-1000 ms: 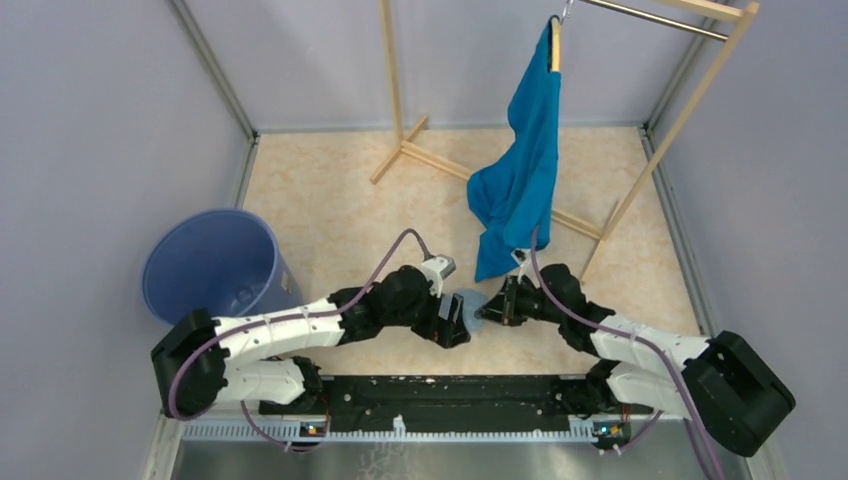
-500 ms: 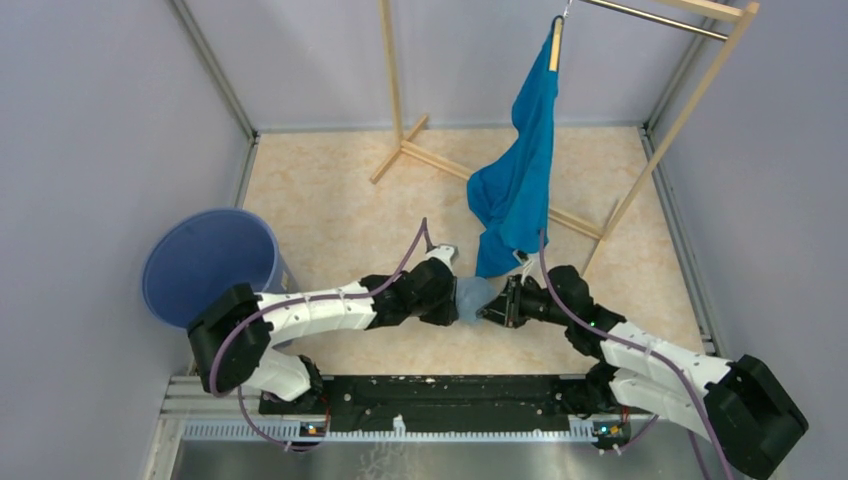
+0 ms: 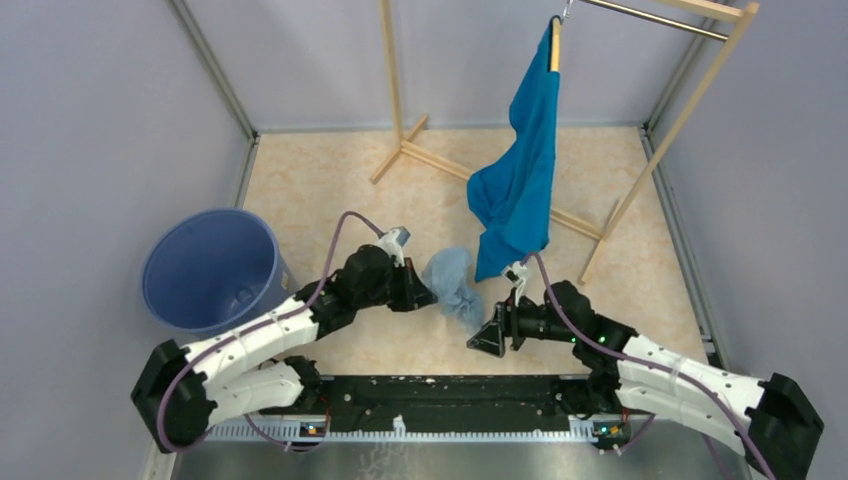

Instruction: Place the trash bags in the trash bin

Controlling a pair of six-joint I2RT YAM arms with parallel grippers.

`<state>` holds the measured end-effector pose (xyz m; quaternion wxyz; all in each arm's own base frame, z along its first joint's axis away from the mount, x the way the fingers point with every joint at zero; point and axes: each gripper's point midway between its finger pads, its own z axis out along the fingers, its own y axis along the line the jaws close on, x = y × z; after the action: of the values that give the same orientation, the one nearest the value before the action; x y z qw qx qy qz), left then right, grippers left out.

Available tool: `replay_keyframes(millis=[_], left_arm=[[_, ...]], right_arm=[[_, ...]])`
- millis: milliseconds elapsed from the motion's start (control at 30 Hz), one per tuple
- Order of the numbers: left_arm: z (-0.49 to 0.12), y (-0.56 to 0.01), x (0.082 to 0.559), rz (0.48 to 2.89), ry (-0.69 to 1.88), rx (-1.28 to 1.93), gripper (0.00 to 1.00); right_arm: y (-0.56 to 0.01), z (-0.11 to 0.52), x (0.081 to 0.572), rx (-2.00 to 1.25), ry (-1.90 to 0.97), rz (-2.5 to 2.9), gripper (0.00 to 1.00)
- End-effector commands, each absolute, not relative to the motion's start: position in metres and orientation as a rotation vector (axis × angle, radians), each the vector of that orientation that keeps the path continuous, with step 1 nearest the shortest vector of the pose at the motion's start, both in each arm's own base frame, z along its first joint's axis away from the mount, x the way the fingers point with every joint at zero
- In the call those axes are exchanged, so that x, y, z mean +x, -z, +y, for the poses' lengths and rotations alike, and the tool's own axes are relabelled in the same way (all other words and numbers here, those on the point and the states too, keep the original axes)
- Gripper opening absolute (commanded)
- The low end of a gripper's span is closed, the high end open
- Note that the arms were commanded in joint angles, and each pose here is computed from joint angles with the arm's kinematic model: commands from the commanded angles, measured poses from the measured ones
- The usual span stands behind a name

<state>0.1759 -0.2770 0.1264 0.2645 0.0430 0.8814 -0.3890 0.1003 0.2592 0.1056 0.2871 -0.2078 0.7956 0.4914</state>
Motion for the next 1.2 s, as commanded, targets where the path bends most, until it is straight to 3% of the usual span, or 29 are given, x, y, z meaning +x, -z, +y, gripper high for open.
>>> replay_keyframes(millis=[0,167,333,533,700,933,1167], left_arm=[[-0.279,-0.175,0.161,2.241,1.257,0.148,0.00],[-0.258,-0.225,0.156,2.056,1.278,0.136,0.00],[-0.225,-0.291,0.153,1.872,1.165,0.197,0.00],[-0.201,-0.321,0.149,1.851,1.080,0.179,0.00],[-0.202,-0.333,0.147,1.891,1.098,0.143,0.00],[-0.207,-0.338,0.155,1.917,1.133,0.031,0.00],[-0.204,-0.337,0.172,1.907,1.070,-0.057,0.00]], right_arm=[[-0.150,0.262,0.106,-0.598,-1.270,1.990,0.69],[-0.200,0.266,0.091,-0.704,-1.340,1.856,0.70],[-0.252,0.263,0.071,-0.853,-1.352,1.714,0.78],[-0.312,0.255,0.074,-0.930,-1.262,1.565,0.88],[-0.352,0.278,0.097,-1.005,-1.168,1.467,0.90],[-0.368,0.324,0.142,-0.952,-1.092,1.469,0.86],[-0.335,0.356,0.159,-0.778,-1.136,1.568,0.84]])
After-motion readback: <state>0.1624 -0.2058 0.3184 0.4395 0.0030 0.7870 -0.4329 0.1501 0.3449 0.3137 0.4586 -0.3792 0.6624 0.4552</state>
